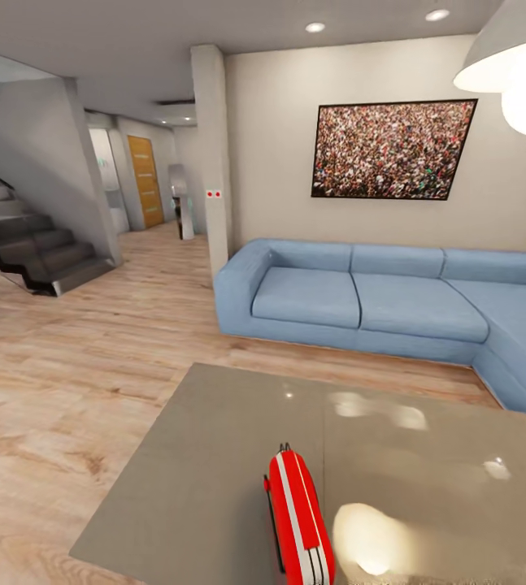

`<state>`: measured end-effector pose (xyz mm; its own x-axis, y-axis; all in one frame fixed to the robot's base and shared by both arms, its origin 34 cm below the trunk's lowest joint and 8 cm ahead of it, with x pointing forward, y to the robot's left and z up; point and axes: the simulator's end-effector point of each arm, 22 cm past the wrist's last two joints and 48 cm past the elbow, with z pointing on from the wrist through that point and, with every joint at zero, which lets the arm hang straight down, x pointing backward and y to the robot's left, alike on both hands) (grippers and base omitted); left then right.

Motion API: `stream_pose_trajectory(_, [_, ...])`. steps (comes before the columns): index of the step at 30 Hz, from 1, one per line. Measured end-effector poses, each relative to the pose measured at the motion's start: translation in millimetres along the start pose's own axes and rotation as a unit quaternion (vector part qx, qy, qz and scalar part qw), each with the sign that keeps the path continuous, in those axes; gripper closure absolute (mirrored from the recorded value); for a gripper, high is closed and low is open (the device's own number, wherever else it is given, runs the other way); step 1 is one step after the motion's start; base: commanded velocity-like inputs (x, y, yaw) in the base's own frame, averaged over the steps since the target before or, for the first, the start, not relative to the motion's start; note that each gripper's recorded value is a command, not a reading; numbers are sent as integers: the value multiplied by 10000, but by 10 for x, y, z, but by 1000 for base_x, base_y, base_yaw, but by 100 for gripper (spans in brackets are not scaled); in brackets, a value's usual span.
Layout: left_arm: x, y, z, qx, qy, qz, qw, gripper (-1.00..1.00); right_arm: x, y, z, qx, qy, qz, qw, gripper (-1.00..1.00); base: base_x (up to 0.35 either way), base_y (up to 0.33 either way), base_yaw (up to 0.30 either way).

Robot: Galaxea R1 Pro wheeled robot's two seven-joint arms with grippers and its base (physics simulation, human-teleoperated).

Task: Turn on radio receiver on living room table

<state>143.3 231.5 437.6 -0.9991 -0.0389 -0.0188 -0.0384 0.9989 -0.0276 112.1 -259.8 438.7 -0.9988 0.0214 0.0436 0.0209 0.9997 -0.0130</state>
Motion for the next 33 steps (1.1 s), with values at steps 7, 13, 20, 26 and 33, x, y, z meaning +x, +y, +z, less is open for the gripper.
stream_pose_trajectory(7, [-11,-9,0,8,-17,-1,10000,-100,-7,0,0,0,-11,-3,10000,-100,18,6,-149])
stream_pose_trajectory(13, [-11,-14,0,13,-17,18,10000,-100,-8,0,0,0,-12,-5,10000,-100,188,145,-21])
stream_pose_trajectory(20, [-12,-14,0,14,-20,31,10000,-100,-8,0,0,0,-12,-4,10000,-100,251,155,-2])
stream_pose_trajectory(26, [-15,-4,0,7,-24,22,10000,-100,-10,9,0,-6,-13,2,10000,-100,57,20,-110])
stream_pose_trajectory(33, [-30,-4,0,7,-42,18,10000,-100,-25,12,1,-8,-30,5,10000,-100,5,2,-238])
